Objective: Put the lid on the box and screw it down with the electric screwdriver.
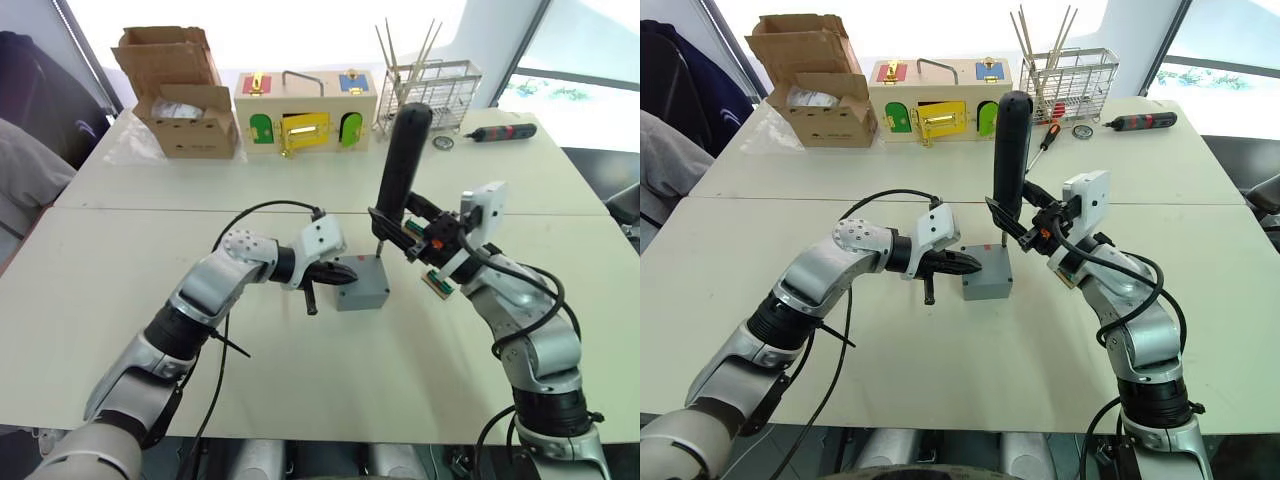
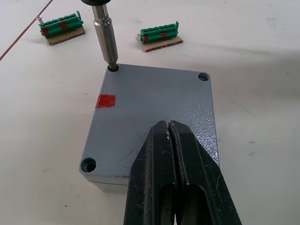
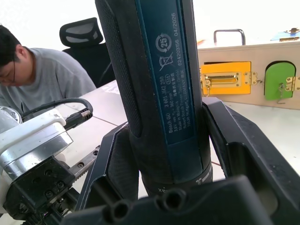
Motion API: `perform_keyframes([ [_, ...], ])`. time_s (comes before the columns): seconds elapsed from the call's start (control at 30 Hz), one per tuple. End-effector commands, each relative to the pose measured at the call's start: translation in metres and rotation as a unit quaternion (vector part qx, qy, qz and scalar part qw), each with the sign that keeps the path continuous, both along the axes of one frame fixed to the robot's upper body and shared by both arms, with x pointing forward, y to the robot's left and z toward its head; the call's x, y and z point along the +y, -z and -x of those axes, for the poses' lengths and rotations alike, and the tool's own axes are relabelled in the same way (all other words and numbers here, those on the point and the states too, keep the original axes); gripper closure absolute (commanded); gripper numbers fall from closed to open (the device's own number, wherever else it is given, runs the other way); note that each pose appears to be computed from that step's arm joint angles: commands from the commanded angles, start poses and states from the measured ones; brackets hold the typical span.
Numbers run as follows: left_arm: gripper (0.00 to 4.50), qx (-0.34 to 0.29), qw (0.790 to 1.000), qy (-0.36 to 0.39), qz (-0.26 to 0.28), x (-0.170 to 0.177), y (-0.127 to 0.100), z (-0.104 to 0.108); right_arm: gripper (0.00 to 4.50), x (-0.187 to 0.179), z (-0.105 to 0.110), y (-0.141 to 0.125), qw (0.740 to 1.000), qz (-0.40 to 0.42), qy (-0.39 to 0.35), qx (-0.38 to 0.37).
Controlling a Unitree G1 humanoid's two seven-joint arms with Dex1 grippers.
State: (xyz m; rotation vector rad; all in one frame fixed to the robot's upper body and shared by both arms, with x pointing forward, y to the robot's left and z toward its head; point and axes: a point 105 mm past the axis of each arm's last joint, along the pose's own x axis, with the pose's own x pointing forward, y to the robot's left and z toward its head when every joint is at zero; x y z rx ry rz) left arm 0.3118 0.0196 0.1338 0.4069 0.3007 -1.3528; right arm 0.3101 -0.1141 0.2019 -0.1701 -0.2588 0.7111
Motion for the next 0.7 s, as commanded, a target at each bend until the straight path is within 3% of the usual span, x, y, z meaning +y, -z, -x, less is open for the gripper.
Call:
perform_keyframes([
  [0.03,4.50,0.027,0.999,-0.007,-0.033,0.005,0.023,0.003,2.59,0.006,0.001,0.033,0.998,0.014,-0.014,0.060],
  [0.7,4.50,0.025,0.999,-0.008,-0.046,0.007,0.027,0.005,2.59,-0.003,-0.004,0.044,0.997,0.009,0.002,0.080],
])
